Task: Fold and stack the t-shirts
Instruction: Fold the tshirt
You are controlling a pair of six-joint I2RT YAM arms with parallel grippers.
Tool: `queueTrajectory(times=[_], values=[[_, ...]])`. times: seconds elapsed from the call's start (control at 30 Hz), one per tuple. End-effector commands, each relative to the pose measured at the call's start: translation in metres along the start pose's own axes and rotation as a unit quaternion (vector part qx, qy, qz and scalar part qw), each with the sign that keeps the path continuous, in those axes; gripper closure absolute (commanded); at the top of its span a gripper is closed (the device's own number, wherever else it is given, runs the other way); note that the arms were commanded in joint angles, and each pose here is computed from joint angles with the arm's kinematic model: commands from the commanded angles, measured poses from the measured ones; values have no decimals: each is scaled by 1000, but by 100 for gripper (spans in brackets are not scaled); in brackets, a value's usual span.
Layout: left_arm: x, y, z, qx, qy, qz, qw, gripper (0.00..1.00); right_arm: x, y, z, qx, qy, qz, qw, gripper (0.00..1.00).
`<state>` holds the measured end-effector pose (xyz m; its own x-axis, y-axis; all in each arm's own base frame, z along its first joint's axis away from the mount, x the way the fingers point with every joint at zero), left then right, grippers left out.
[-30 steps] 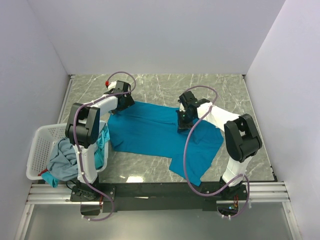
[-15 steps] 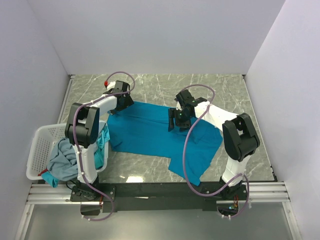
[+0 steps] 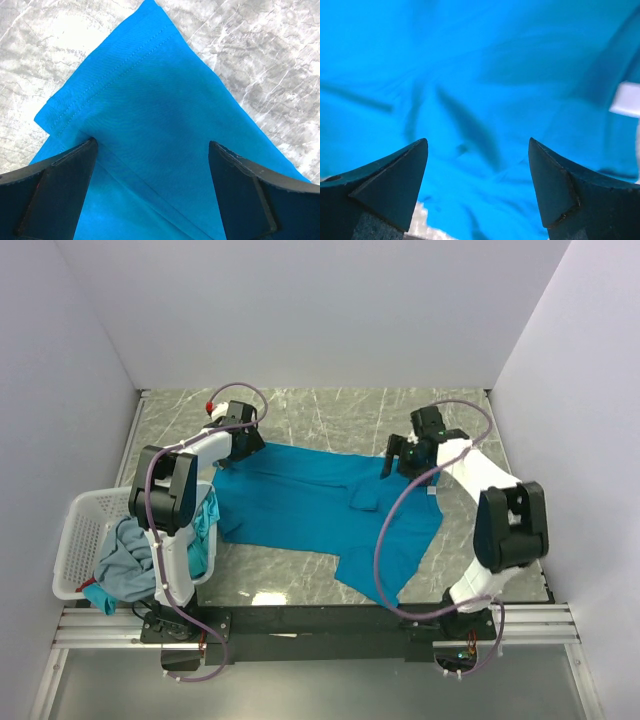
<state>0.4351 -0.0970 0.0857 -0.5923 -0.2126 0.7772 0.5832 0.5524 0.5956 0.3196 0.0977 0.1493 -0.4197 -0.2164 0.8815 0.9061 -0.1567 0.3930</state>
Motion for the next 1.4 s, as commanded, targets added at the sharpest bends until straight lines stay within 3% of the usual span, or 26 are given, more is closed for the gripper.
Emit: queueTrajectory(times=[0.0,0.2,0.37,0.67,1.1,1.37], values=[[0,-5,12,-5,15,17,1000,1,-16,27,-9,7,6,-13,1000,12],[3,-4,15,-3,19,17,1000,1,-57,68,-42,3,-67,21,998,12],[2,-8,20,-2,22,20,1000,1,-86,74,-69,8,-123,73,990,12],[-2,-10,14,3,5,38,999,1,-104,111,-95,24,-134,112,984,12],[3,-3,-11,6,-23,35,999,0,-123,153,-122,102,-128,79,983,12],[9,-2,-17,6,-36,32,999,0,-124,179,-135,109,-99,22,989,8]])
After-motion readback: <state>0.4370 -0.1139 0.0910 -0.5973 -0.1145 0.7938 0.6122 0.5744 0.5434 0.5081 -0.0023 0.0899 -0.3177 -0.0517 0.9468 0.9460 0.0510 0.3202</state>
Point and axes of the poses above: each gripper's point midway between its finger pads, its own x axis back along the fingers, its own z axis along the line the jaws close on, y = z × x, the point moved 7 cm from there along x, back along the fingers, and after that the axes turned 4 degrees about x, right-handed, at the moved point
